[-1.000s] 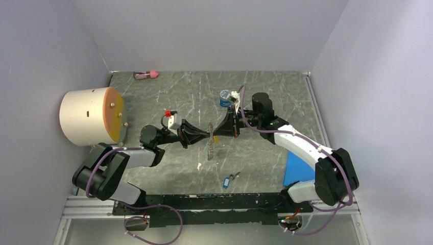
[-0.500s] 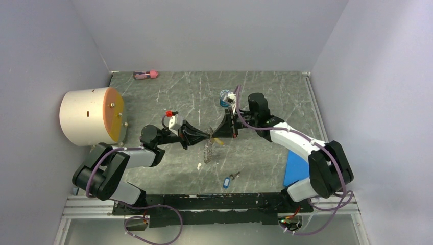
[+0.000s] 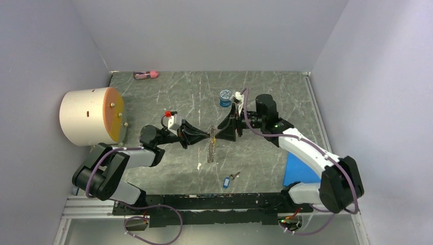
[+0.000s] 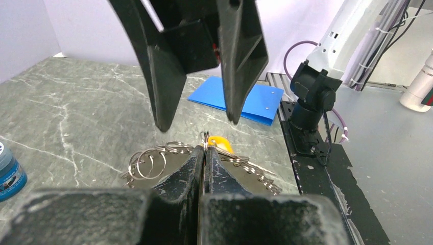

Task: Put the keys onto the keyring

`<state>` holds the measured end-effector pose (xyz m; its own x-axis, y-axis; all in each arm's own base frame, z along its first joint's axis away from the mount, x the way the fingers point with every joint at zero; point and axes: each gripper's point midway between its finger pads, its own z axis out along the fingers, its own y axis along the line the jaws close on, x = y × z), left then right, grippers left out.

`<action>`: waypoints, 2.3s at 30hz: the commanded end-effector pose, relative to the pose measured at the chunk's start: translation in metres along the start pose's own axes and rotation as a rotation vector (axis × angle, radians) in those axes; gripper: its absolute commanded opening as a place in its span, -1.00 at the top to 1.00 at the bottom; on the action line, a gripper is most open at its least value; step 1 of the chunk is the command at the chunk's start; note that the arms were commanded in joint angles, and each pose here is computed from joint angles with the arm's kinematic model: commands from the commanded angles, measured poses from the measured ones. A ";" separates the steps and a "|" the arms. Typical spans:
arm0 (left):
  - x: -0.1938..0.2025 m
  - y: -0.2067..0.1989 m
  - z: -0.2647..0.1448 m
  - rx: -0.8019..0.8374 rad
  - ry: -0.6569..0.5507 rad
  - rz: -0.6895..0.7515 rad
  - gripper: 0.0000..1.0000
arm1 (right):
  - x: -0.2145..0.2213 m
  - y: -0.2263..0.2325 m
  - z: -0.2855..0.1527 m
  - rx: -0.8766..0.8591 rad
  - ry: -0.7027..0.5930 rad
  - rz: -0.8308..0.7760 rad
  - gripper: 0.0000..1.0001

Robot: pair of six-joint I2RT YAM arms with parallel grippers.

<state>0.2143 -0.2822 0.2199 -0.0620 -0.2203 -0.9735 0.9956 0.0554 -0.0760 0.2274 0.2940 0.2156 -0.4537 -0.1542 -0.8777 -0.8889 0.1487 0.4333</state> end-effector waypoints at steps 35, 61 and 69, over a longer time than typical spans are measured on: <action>-0.036 -0.003 0.007 0.037 -0.081 0.121 0.95 | -0.031 0.026 0.022 -0.186 -0.064 -0.102 0.57; -0.032 0.002 0.008 0.021 -0.078 0.094 0.95 | -0.041 0.041 0.008 -0.162 -0.085 -0.198 0.10; -0.033 0.000 0.008 0.028 -0.078 0.098 0.95 | -0.037 0.044 0.014 -0.239 -0.073 -0.153 0.36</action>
<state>0.2165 -0.2816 0.2266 -0.0782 -0.2333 -0.9692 0.9943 0.0524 -0.0929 0.2096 0.3151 0.2460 -0.3615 -0.1167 -0.9250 -0.9296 -0.0316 0.3673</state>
